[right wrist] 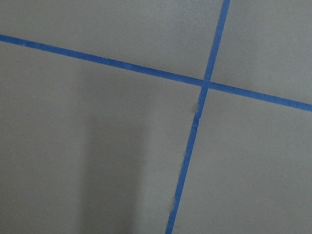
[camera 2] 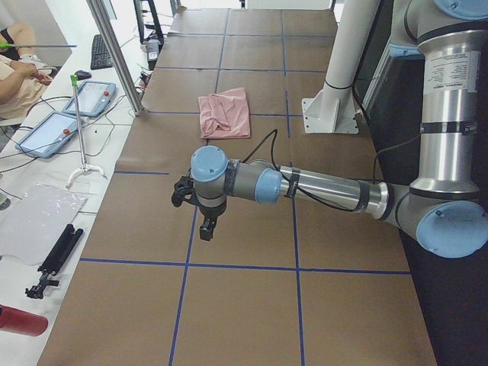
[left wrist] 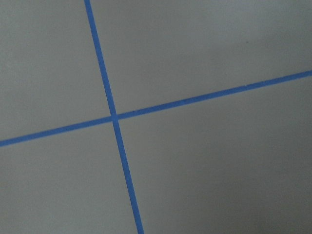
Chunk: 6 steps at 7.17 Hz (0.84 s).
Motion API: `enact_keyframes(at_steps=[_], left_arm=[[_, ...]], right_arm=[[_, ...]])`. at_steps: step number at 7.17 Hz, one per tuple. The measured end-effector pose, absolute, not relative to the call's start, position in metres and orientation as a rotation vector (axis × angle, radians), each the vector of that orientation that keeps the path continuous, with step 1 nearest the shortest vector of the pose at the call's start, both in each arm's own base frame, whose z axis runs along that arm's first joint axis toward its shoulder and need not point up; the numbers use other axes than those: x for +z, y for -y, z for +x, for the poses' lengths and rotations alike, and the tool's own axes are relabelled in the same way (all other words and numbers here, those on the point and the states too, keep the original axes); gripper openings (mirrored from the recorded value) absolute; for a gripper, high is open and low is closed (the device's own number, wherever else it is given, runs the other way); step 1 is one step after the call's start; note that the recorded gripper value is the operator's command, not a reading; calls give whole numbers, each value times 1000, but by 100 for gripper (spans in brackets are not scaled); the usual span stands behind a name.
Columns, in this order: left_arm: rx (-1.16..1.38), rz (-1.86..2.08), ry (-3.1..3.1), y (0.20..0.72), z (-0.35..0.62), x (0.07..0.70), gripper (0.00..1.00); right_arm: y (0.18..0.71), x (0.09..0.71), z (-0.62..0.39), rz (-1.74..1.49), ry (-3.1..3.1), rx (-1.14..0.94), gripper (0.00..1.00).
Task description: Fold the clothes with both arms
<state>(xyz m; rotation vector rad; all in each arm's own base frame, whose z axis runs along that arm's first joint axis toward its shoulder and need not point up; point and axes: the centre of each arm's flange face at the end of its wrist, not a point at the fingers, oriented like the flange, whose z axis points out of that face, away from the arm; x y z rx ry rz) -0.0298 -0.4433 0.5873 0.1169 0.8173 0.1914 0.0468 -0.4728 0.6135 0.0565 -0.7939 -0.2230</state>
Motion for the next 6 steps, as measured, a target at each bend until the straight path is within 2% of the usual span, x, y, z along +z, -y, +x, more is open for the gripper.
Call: enact_keyframes(at_steps=[3, 6], left_arm=[[187, 76, -821, 419, -30, 605, 100], [216, 129, -856, 444, -26, 579, 100]], right_arm=[[463, 624, 48, 45, 777, -218, 100], [448, 646, 45, 105, 799, -245, 100]])
